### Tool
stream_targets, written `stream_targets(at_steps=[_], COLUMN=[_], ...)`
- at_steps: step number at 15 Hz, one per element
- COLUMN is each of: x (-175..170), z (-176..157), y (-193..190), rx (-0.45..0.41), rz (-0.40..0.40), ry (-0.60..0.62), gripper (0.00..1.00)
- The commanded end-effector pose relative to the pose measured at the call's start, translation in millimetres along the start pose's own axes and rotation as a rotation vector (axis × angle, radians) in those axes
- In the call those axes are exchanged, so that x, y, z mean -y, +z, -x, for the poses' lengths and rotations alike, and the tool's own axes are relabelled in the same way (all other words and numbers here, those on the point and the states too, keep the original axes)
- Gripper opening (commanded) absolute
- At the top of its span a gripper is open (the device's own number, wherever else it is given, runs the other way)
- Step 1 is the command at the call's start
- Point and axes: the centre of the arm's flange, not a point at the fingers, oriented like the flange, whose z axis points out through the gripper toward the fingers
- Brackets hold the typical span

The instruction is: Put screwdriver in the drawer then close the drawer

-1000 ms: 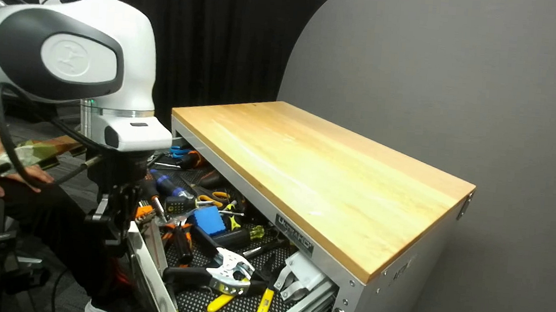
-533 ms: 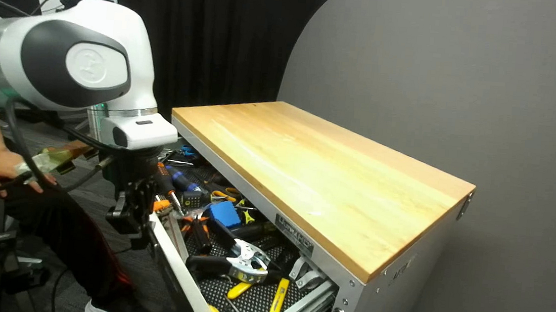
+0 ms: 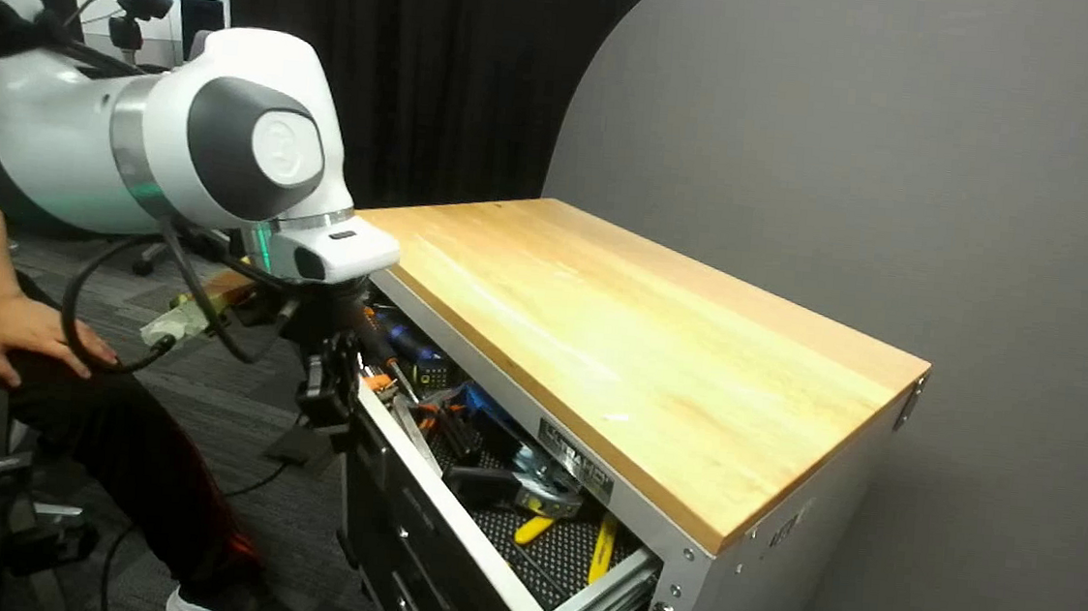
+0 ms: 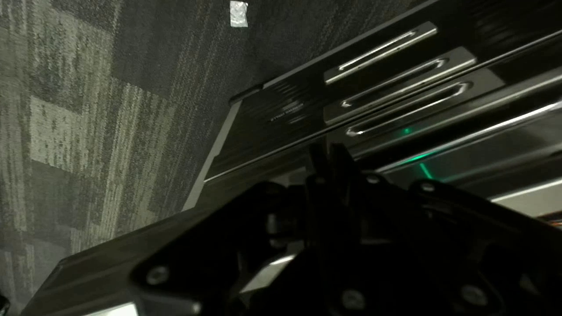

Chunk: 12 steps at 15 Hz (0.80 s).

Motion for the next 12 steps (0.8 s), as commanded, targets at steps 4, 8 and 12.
stream_targets(at_steps=[4,8,12], x=[57.2,70.2,82.8], z=[-23.5,-36.9,-45.9], y=[21.5,20.7,21.1], rx=[-0.088,-0.14,-0.19], rz=[-0.066,-0.076,-0.1], ry=[-0.059,-0.087,-0.107], gripper=[0.1,0.1,0.1])
